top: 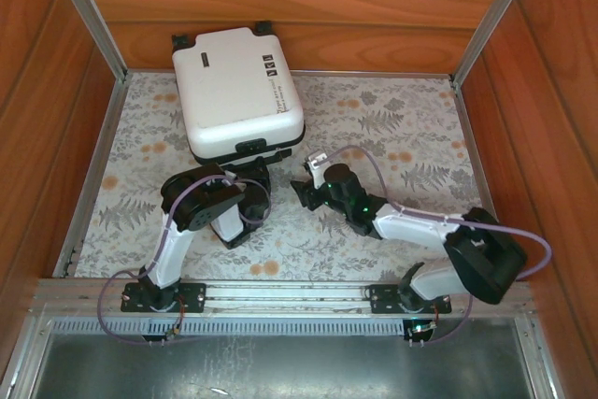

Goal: Pack the luggage

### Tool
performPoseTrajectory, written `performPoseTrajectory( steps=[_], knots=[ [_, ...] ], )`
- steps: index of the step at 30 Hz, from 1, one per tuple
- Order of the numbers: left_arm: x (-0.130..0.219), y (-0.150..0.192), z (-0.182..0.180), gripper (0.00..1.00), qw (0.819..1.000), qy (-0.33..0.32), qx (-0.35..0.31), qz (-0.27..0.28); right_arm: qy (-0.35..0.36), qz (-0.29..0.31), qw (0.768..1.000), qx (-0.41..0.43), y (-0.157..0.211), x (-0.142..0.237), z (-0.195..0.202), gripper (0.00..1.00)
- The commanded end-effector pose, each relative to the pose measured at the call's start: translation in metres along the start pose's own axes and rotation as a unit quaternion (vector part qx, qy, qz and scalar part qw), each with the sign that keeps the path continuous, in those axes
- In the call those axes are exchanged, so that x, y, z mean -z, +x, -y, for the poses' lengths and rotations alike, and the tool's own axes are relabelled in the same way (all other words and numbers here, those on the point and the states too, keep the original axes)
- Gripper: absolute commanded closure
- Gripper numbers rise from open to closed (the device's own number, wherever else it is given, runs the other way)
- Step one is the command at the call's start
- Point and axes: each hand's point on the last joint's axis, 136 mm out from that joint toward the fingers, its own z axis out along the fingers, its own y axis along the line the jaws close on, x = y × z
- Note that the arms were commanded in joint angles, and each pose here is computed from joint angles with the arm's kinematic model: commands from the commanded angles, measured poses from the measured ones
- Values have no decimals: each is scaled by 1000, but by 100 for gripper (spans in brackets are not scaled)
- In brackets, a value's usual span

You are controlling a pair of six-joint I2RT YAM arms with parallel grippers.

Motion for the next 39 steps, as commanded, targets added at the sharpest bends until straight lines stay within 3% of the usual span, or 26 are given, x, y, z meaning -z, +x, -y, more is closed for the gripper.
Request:
performPoseTrajectory(
  steps=[1,13,20,25,35,39],
  knots=[
    [12,-28,-66,100,992,-103,-68,7,-40,44,998,9,-16,-18,-9,33],
    [18,-35,-81,100,990,-128,-60,-2,-19,146,989,6,-51,-65,1,36],
    [19,-38,-88,100,989,-135,-56,3,3,154,988,-9,-60,-84,15,40],
    [19,-38,-91,100,989,-138,-53,3,3,146,989,-13,-57,-95,17,48],
    [20,-38,-95,100,988,-143,-53,1,7,137,990,-14,-56,-108,18,79],
    [21,-40,-94,100,988,-142,-57,2,-4,136,990,-20,-56,-111,14,81]
  ],
)
